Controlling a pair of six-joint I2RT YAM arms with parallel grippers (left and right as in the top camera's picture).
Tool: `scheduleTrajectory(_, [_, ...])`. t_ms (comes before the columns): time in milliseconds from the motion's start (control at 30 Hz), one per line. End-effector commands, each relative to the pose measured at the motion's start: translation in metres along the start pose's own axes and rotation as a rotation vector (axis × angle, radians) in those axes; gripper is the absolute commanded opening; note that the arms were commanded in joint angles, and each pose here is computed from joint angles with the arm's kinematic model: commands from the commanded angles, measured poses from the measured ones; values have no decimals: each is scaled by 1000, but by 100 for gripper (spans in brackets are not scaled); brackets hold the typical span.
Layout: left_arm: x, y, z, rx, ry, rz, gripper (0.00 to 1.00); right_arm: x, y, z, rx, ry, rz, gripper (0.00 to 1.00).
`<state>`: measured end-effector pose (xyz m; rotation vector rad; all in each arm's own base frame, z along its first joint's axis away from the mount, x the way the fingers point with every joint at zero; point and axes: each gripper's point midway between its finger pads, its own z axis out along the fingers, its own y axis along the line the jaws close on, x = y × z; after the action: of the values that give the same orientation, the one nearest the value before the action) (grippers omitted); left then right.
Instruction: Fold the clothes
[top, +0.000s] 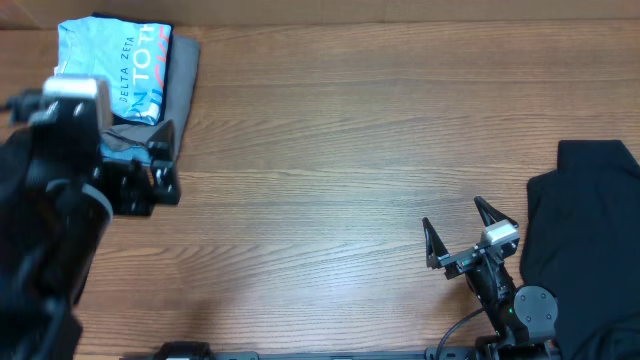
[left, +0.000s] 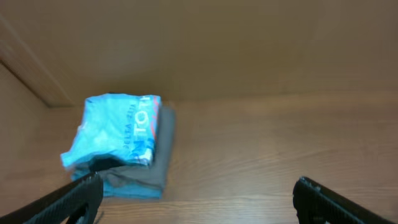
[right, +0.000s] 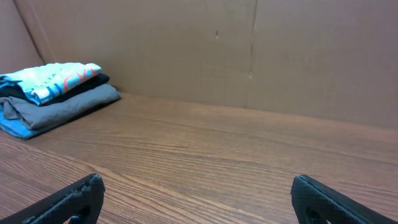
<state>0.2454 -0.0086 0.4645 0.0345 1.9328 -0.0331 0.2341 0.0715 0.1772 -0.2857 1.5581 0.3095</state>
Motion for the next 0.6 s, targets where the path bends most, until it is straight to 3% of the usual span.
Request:
scheduleTrajectory(0, [18, 15, -2, -69, -48, 32, 100, 1, -3, 0, 18, -8, 5, 100])
scheduleTrajectory(267, [58, 8, 1, -40, -243, 128, 100, 1, -3, 0, 18, -8, 5, 100])
scheduleTrajectory(567, [132, 5, 25, -34, -401, 138, 100, 1, -3, 0, 18, -8, 5, 100])
